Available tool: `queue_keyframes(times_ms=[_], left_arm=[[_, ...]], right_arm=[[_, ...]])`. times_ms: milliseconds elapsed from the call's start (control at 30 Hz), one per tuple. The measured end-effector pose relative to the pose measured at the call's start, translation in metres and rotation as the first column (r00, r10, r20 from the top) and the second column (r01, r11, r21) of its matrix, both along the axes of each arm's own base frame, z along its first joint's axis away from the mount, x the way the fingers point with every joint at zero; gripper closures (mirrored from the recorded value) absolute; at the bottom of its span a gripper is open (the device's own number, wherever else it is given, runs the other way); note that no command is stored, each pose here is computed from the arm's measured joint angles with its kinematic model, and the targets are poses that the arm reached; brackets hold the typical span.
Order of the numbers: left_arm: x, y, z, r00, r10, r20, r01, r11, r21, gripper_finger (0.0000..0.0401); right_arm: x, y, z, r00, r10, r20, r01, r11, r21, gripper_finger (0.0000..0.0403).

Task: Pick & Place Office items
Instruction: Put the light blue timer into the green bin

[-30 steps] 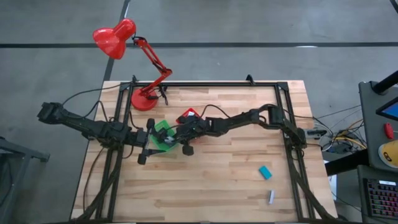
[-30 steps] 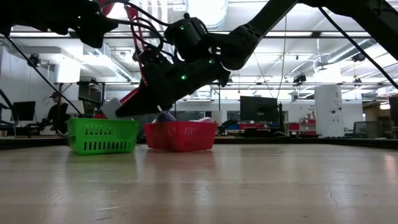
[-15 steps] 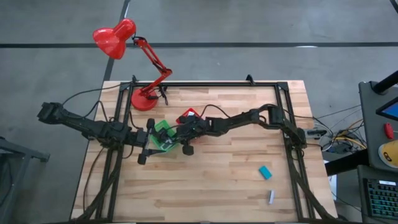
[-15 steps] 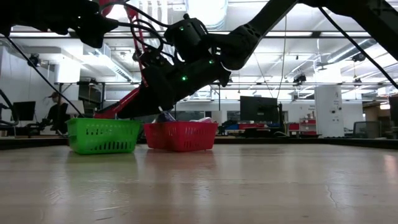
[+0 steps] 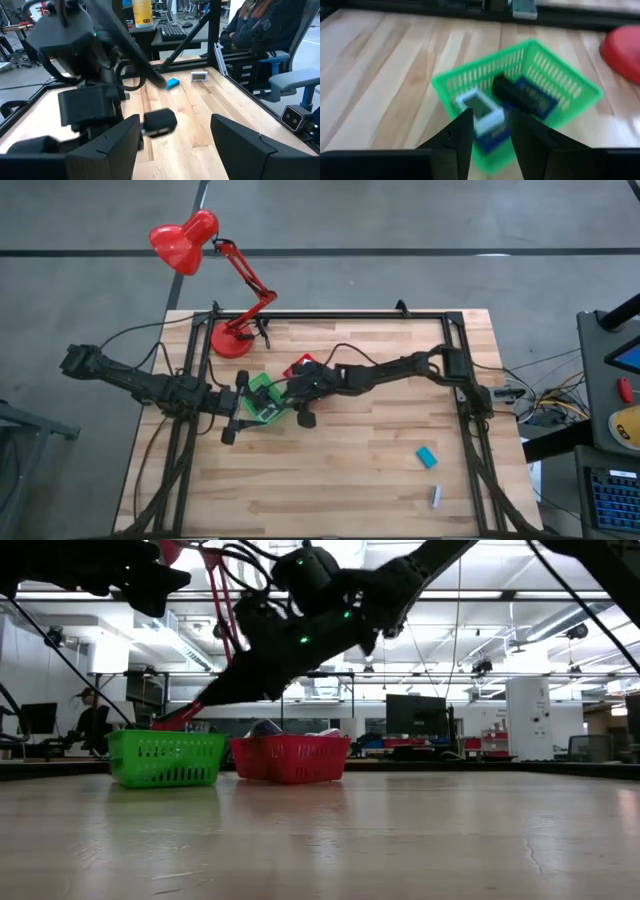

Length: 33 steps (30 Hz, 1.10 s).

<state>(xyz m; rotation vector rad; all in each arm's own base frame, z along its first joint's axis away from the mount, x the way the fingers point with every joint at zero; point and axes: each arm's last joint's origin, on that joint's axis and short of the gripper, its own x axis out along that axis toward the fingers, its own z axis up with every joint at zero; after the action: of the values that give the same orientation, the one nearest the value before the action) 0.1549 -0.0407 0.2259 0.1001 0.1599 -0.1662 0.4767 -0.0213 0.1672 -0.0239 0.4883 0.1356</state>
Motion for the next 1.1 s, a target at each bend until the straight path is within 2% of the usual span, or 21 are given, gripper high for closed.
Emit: queue_keyframes(times_ms=[167, 333, 467, 667, 700, 800, 933, 1000, 1100], left_arm=[[0.0, 0.0, 0.0, 1.0, 0.0, 0.001, 0.0, 1.0, 0.0, 0.0151], [0.0, 0.0, 0.0, 1.0, 0.0, 0.001, 0.0, 1.0, 0.0, 0.0151], [0.0, 0.0, -0.002, 1.0, 0.0, -0.006, 0.0, 1.0, 0.002, 0.0151], [0.0, 0.0, -0.002, 1.0, 0.0, -0.008, 0.0, 1.0, 0.002, 0.0151], [0.0, 0.0, -0.002, 1.0, 0.0, -0.007, 0.0, 1.0, 0.002, 0.0151], [0.0, 0.0, -0.002, 1.0, 0.0, -0.007, 0.0, 1.0, 0.002, 0.0151], [0.0, 0.0, -0.003, 1.0, 0.0, -0.008, 0.0, 1.0, 0.002, 0.0151], [0.0, 0.0, -0.002, 1.0, 0.0, -0.007, 0.0, 1.0, 0.002, 0.0151], [0.0, 0.0, -0.003, 1.0, 0.0, -0.007, 0.0, 1.0, 0.002, 0.0151]], right_arm=[[-0.023, 0.01, 0.027, 0.993, 0.012, -0.114, -0.01, 1.0, 0.014, 0.0265], [-0.056, 0.025, 0.058, 0.966, -0.093, -0.242, 0.107, 0.993, 0.045, 0.0253], [-0.093, 0.042, 0.073, 0.909, -0.141, -0.393, 0.192, 0.977, 0.094, 0.025], [-0.153, 0.066, 0.086, 0.781, -0.159, -0.604, 0.292, 0.948, 0.127, 0.0251], [-0.163, 0.07, 0.091, 0.772, -0.158, -0.615, 0.305, 0.942, 0.14, 0.0252], [-0.191, 0.085, 0.105, 0.735, -0.188, -0.651, 0.387, 0.906, 0.175, 0.0257], [-0.225, 0.101, 0.113, 0.679, -0.321, -0.66, 0.57, 0.797, 0.198, 0.0264], [-0.24, 0.109, 0.114, 0.667, -0.365, -0.65, 0.62, 0.755, 0.212, 0.0266], [-0.26, 0.122, 0.106, 0.635, -0.373, -0.676, 0.668, 0.705, 0.239, 0.0269]])
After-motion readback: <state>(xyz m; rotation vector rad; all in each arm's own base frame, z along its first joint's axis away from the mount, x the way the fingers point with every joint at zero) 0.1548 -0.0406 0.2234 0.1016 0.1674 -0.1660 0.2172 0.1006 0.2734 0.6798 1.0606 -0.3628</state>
